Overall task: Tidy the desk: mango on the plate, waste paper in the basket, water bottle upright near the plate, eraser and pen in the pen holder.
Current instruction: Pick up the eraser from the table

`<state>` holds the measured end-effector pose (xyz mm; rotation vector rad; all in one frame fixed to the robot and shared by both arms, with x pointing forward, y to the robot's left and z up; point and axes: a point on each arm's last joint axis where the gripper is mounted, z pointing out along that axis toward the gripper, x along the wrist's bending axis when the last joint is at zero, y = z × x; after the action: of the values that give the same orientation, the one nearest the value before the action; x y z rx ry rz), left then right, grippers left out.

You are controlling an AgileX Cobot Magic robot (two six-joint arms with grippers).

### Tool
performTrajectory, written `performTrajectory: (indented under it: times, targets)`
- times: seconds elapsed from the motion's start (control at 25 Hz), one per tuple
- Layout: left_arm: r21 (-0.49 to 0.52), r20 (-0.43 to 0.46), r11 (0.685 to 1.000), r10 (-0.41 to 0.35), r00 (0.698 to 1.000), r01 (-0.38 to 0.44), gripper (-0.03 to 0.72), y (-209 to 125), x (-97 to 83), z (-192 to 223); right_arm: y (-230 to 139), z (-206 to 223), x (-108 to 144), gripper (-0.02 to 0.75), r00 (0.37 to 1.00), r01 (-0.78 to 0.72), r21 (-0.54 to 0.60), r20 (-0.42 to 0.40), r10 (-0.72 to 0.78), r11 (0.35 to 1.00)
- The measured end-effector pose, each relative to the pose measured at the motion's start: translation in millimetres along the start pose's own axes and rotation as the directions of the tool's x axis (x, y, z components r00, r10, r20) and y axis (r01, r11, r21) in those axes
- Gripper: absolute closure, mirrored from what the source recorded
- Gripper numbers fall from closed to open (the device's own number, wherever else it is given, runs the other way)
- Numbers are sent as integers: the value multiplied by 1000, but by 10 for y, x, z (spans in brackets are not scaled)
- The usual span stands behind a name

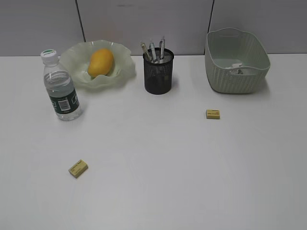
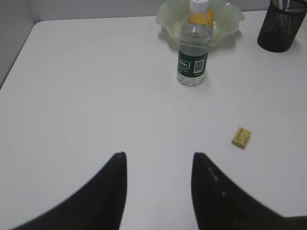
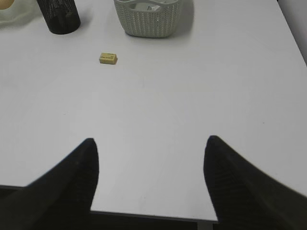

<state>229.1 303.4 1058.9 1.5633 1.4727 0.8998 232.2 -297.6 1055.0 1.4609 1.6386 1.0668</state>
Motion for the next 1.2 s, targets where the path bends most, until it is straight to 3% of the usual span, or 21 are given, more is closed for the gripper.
performTrajectory:
  times: [0.36,0.64,0.88,1.2]
  targets:
    - [-2,0,1000,0,1000,0,366,2,0,0,0,0,1,194,1000,-1,0,-1,1,1000]
    - [-2,-4,1000,-2,1000,2,167,2,0,0,1,-1,33,194,999,-21,0,-36,21,1000]
    - [-3,-4,1000,-2,1000,2,155,3,-1,0,23,3,28,194,999,-18,-7,-31,18,1000]
    - [-4,-4,1000,-2,1000,2,167,4,-1,0,385,414,57,194,997,-45,245,-45,58,968]
